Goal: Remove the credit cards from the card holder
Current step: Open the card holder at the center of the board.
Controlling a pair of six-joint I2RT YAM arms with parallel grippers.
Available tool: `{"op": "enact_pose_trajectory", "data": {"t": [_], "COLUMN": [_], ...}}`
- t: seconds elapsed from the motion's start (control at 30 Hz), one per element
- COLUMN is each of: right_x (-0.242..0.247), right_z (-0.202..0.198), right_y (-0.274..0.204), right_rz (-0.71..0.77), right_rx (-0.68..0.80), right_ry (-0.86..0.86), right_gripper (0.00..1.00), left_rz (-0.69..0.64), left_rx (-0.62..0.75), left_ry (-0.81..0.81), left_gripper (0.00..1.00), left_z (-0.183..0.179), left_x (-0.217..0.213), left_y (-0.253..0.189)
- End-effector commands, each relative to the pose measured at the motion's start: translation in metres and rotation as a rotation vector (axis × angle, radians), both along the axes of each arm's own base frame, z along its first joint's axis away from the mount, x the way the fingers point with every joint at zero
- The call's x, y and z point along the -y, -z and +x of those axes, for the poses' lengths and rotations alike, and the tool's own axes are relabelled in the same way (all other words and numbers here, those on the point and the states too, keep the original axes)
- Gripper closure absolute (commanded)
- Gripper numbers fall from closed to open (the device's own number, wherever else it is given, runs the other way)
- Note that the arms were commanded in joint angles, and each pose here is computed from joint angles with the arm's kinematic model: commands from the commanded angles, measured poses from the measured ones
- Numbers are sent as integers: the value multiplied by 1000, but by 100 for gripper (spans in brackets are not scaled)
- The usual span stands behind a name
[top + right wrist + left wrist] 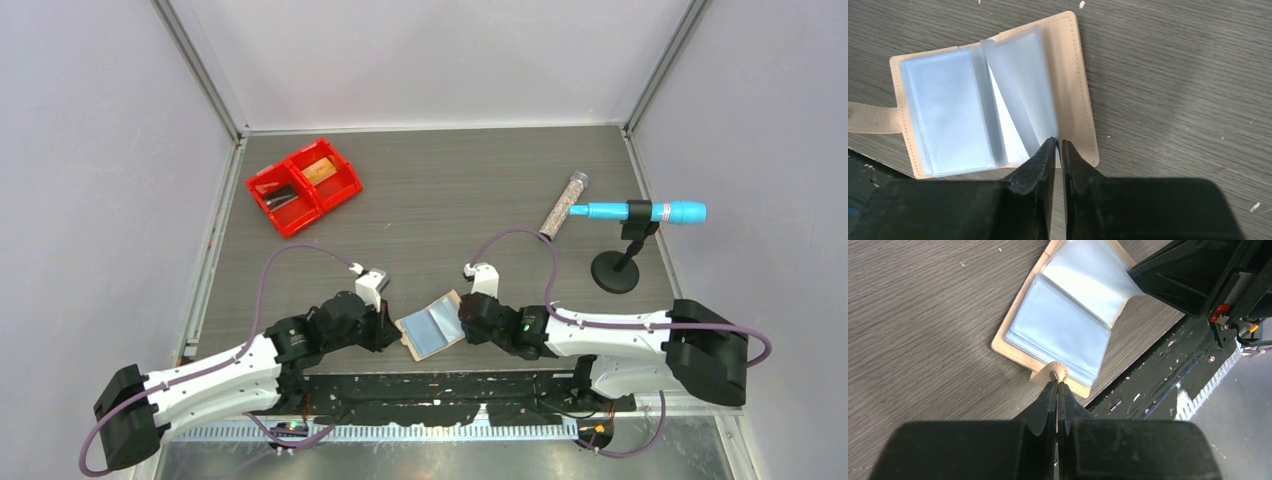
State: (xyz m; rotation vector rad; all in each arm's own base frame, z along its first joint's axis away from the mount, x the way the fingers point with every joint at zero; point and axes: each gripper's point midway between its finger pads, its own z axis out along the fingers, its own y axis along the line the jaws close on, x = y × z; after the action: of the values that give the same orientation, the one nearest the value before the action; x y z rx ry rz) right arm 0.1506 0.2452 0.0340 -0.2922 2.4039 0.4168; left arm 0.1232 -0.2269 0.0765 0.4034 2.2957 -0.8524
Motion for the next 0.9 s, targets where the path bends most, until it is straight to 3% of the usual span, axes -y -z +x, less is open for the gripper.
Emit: {"op": "enact_pose_trajectory", "data": {"t": [0.0,0.13,0.33,0.5,0.6,0.87], "right_x": [-9,-10,-10,-30,-41,-66], "right_z": [6,5,5,7,5,-1], "right_y": [-30,-53,-86,-118,-119,-85], "right_rz": [95,133,180,240,246,246], "right_rx": [31,50,82,159,154,89], "right_ry": [30,16,-1,-116,-162,-220], "right_gripper": [78,69,64,62,61,45], "left_rz": [-97,-107,-113,-118,-121,-109], "left_rx": [56,53,52,50,48,46], "left_ry": [62,67,68,71,71,63], "left_gripper": [100,100,100,100,100,100], "left_z": [4,4,4,4,4,3], "left_x": [22,24,25,27,28,23], "left_y": [-34,-36,-38,-40,-40,-36]}}
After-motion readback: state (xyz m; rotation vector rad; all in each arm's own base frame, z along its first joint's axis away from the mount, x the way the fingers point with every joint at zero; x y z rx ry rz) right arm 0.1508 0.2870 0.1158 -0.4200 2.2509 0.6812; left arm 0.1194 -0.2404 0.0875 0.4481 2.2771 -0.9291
